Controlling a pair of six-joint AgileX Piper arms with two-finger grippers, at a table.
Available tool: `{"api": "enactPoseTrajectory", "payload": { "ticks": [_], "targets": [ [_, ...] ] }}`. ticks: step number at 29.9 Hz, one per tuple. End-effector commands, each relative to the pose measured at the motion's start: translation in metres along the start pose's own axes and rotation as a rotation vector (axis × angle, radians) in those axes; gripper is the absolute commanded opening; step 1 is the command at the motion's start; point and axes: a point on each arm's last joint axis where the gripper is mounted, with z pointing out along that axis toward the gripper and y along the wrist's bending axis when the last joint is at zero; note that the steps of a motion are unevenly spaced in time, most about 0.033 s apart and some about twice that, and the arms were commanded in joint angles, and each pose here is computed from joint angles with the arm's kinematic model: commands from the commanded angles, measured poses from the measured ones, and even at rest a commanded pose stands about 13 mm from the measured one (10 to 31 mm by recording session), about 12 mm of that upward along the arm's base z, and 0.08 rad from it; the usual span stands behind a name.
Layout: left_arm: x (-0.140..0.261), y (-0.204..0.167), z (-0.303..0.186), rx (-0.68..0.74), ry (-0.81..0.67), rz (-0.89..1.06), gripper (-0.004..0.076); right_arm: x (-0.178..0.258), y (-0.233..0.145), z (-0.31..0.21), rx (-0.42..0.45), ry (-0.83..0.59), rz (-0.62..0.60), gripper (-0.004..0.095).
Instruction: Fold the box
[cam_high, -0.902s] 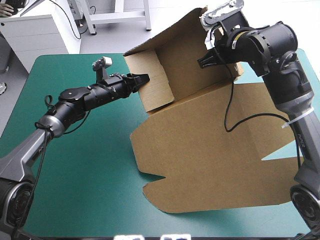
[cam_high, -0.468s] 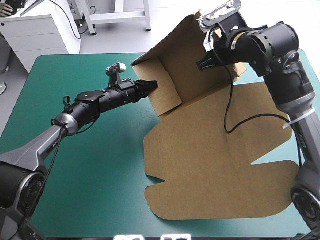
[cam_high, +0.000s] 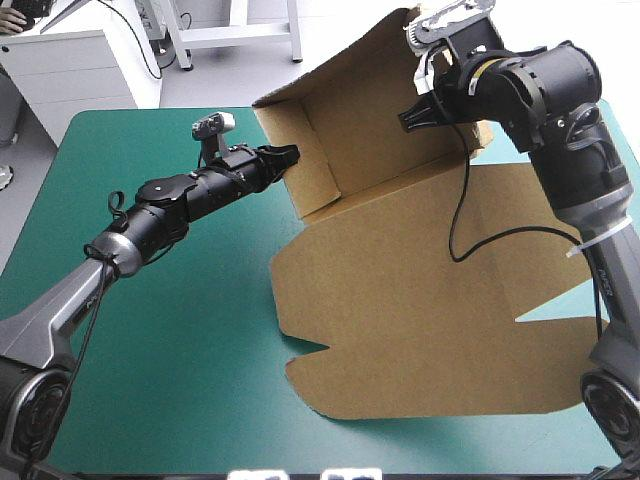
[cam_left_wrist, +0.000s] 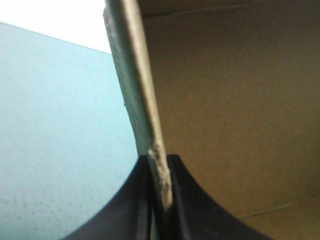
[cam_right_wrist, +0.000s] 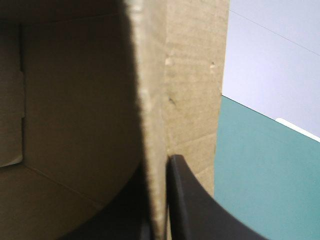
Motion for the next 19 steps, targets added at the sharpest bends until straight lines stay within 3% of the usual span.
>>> {"api": "enactPoseTrajectory", "payload": {
  "ticks": [1, 8, 16, 19],
  "targets": [
    [-0.026, -0.058, -0.037, 0.16, -0.063, 0.054, -0.0008, -0.002, 0.026, 0.007, -0.182, 0.019, 0.061, -0.0016],
    [-0.031, -0.06, -0.043, -0.008, 0.018, 0.135, -0.0008, 0.006, 0.042, 0.059, -0.187, 0.125, 0.059, -0.0016],
    [-0.03, -0.034, -0.036, -0.346, 0.276, 0.233, -0.0008, 0.017, 0.056, 0.1, -0.19, 0.212, 0.066, -0.0016],
    [-0.029, -0.03, -0.028, -0.394, 0.329, 0.244, -0.0008, 0.022, 0.06, 0.117, -0.189, 0.249, 0.07, -0.0016]
  ]
}}
